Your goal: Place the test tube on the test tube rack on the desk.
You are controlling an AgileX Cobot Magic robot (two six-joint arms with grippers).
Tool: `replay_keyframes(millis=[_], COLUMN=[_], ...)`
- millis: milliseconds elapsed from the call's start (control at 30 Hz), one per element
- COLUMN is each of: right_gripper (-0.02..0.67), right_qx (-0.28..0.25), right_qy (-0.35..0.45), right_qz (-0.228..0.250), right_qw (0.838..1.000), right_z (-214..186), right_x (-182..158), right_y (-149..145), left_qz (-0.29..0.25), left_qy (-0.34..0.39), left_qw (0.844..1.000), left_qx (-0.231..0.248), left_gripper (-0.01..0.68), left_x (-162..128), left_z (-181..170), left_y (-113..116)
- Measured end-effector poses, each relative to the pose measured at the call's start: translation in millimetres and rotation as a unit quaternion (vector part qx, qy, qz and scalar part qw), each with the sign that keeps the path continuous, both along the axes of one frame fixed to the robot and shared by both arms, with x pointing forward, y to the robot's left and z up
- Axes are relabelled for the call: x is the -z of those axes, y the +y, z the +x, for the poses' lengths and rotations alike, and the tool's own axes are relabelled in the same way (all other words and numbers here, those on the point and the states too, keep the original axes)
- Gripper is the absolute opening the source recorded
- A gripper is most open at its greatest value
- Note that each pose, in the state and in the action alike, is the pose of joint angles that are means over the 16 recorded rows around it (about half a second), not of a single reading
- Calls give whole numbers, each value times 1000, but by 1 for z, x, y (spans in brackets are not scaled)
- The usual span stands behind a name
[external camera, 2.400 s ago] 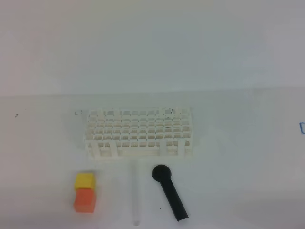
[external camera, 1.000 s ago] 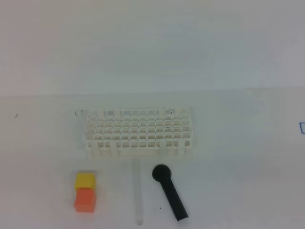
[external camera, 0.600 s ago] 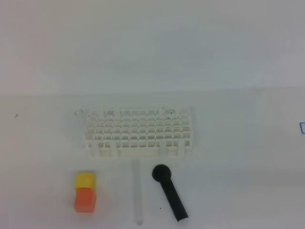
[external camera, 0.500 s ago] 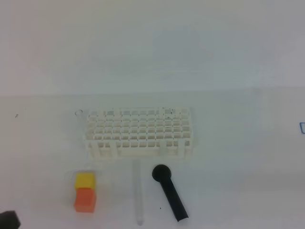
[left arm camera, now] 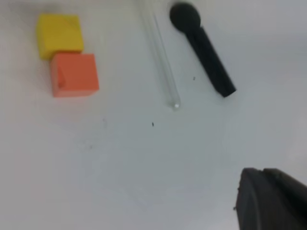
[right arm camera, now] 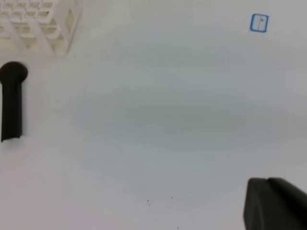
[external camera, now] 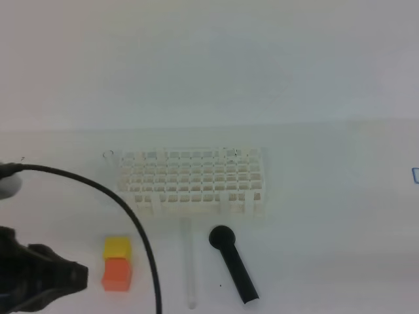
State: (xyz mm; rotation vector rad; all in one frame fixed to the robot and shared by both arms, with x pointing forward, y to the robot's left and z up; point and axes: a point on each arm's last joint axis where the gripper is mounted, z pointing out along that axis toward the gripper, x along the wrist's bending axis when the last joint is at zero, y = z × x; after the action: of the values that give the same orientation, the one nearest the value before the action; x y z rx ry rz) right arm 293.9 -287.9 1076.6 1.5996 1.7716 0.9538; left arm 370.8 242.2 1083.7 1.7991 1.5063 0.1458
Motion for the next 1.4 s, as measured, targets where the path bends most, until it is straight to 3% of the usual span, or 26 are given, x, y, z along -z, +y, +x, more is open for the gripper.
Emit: replay_keyframes(millis=[233, 467, 767, 1033, 1400], right_gripper=[18, 108, 234, 260, 261], right_qx=[8, 20, 27, 28, 28], right_qy=[39, 99, 147, 150, 150], right_qz=[-33, -81, -107, -106, -105], right_qw=[999, 992, 983, 983, 983], right_z=[6, 18, 25, 25, 25], right_x=[6, 14, 21, 21, 21], right_y=[-4, -10, -13, -13, -13], left_qz=[47, 90, 124, 146, 183], left_qy=[67, 72, 83, 125, 164], left_qw=[995, 992, 989, 981, 969], left_qx=[64, 58, 14, 2, 5], left_gripper=[-1, 16, 199, 380, 416], left_x=[17, 40, 76, 112, 152], left_z=[32, 47, 70, 94, 110], left_y=[-37, -83, -126, -151, -168])
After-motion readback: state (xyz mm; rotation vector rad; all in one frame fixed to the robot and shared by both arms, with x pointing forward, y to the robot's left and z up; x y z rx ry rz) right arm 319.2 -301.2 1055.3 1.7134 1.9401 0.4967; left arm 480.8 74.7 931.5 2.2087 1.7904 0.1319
